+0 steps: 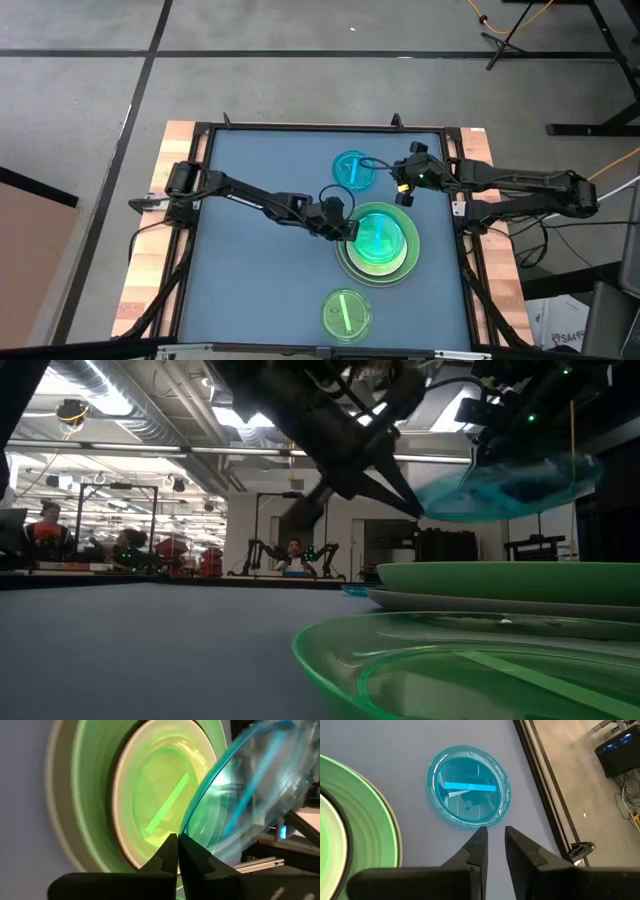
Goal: Stack plastic plates
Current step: Stack the left blue plate on top of the green plate
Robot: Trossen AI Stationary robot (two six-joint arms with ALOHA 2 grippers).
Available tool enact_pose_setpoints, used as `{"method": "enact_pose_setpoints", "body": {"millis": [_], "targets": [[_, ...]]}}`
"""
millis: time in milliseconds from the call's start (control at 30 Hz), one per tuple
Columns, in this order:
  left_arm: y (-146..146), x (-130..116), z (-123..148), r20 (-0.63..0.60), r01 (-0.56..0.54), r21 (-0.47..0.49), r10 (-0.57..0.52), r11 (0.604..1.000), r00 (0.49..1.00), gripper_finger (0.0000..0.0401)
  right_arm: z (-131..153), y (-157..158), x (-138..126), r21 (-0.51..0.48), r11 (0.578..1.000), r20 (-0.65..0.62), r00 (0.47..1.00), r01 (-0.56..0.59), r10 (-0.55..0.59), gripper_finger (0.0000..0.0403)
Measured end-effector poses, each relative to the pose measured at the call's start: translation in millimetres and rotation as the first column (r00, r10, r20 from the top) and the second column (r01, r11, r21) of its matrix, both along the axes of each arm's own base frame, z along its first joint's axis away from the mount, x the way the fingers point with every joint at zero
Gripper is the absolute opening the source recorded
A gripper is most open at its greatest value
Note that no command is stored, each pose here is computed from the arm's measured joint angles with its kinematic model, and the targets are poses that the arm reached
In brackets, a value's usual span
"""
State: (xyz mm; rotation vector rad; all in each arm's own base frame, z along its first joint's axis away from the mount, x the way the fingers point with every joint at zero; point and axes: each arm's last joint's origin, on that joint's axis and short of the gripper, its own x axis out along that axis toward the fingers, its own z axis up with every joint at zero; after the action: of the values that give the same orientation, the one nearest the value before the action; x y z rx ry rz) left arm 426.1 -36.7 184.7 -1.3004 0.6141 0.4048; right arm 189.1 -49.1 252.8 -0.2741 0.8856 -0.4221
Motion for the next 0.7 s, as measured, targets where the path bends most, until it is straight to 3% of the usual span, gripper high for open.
{"method": "enact_pose_setpoints", "body": {"millis": [233,700], "targets": [[-1,7,-17,0.004,-0.009,-0.021,0.009,1.0,1.0,0.0,0,0,0,-0.001,1.0,0.003,1.0,0.0,0.0,0.0056],[0,7,-19,0.001,-0.037,0.012,0.037,0.999,0.999,0.0,0,0,0,0.0,1.0,0.004,1.0,0.0,0.0,0.0056]]}}
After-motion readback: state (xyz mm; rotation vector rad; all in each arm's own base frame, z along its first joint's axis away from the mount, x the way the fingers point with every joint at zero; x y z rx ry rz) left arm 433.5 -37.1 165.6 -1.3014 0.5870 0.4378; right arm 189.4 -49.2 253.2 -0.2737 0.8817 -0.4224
